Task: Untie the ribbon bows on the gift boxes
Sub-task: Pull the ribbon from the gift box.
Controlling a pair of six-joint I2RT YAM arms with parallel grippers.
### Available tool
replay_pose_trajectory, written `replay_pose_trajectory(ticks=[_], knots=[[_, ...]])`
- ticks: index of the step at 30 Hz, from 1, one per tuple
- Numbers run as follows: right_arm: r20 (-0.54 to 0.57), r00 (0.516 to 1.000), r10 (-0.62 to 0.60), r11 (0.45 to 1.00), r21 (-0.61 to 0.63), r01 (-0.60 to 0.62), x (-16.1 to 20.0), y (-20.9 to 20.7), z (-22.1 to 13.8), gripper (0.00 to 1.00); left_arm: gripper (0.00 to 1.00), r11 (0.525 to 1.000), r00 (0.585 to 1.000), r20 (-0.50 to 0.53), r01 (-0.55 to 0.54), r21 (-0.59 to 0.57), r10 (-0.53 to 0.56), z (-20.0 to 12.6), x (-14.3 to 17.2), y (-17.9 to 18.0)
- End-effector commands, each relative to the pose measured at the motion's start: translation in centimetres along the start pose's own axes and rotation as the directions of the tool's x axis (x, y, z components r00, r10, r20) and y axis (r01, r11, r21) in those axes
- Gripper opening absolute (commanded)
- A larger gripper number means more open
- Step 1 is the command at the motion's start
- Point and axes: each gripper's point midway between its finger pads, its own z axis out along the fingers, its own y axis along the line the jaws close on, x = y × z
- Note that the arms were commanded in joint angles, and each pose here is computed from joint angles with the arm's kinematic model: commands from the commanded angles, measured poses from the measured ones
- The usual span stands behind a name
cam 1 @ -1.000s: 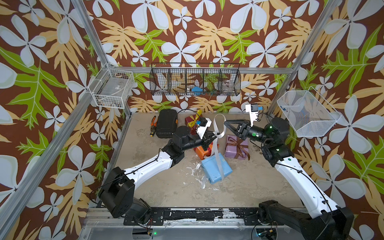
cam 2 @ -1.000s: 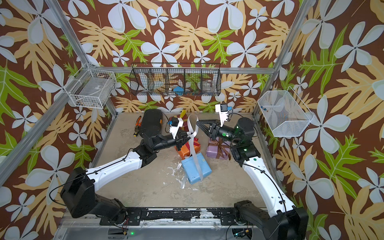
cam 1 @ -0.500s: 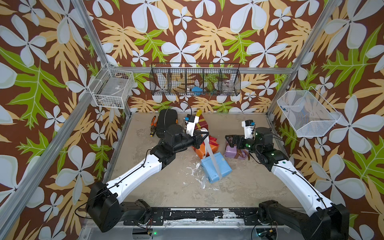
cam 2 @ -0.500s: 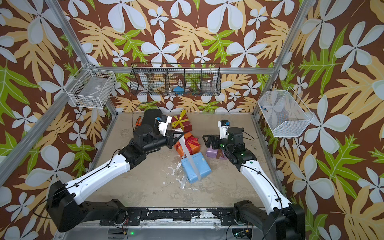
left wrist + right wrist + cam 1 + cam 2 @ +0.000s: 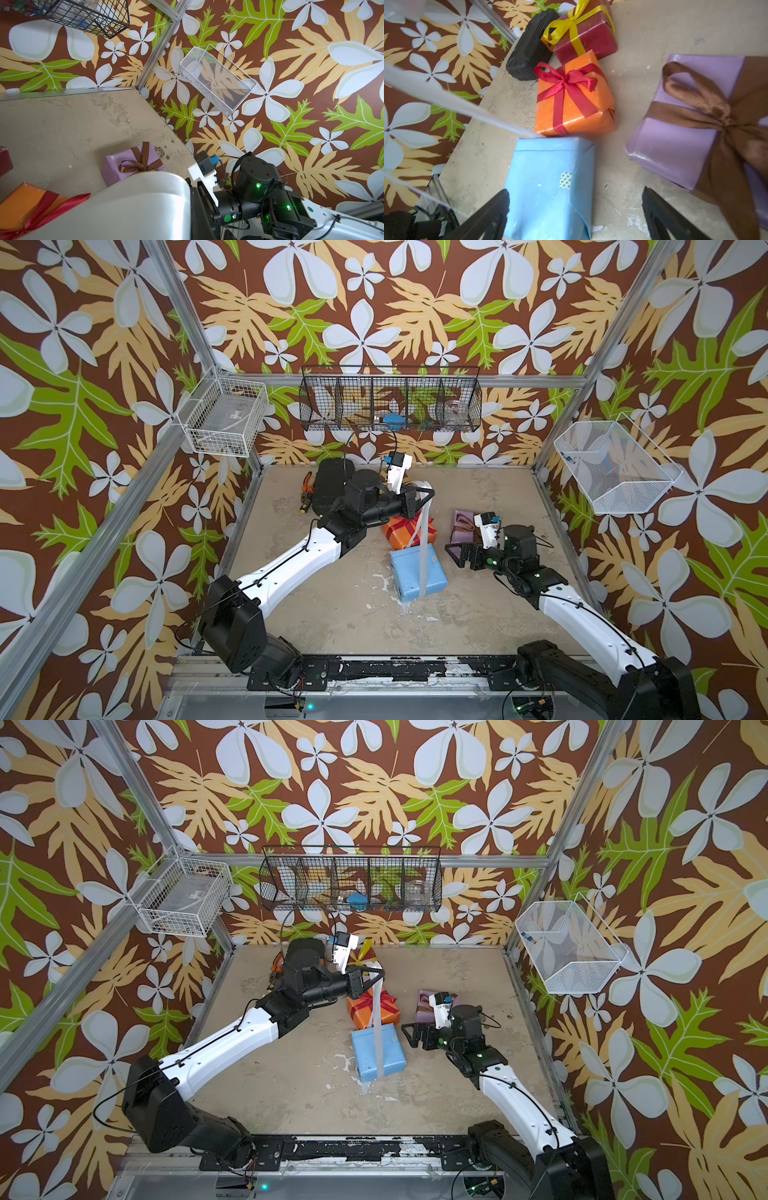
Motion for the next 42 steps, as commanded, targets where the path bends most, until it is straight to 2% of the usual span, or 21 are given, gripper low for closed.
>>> replay_pose_trajectory(ticks=[1, 7, 15, 23, 31, 36, 42], knots=[[-0.019, 0.999, -0.034, 0.996, -0.083, 0.033, 1.1, 1.8, 1.1, 1.00, 0.00, 0.998, 0.999, 0.012, -0.033, 0.045, 0.032, 0.2, -1.0, -1.2], [-0.094, 0.995, -0.035, 0.992, -0.121, 0.024, 3.9, 1.9, 4.0, 1.00, 0.00, 0.997, 0.999, 0.025, -0.044, 0.066, 0.043, -0.2, -1.8, -2.1], [-0.166, 0.986, -0.024, 0.999, -0.040, 0.018, 5.5, -0.4, 6.0, 1.00, 0.00, 0.995, 0.999, 0.025, -0.046, 0.089, 0.044, -0.6, -2.2, -3.0], [-0.235, 0.972, -0.006, 1.000, 0.025, 0.013, 7.1, -2.0, 7.1, 1.00, 0.00, 0.992, 0.992, 0.041, -0.118, 0.043, 0.116, -1.1, -5.4, -4.4], [-0.238, 0.971, -0.009, 0.997, 0.074, 0.027, 7.5, -3.0, 6.9, 1.00, 0.00, 0.985, 0.978, 0.119, -0.174, -0.003, 0.173, -3.2, -10.4, -5.5], [-0.239, 0.971, -0.012, 0.995, 0.090, 0.034, 7.3, -3.2, 6.9, 1.00, 0.00, 0.983, 0.962, 0.213, -0.153, -0.097, 0.171, -6.9, -14.4, -2.9], [-0.245, 0.969, -0.016, 0.994, 0.102, 0.042, 7.3, -3.4, 6.9, 1.00, 0.00, 0.959, 0.940, 0.287, -0.111, -0.262, 0.187, -12.1, -16.8, 1.8]])
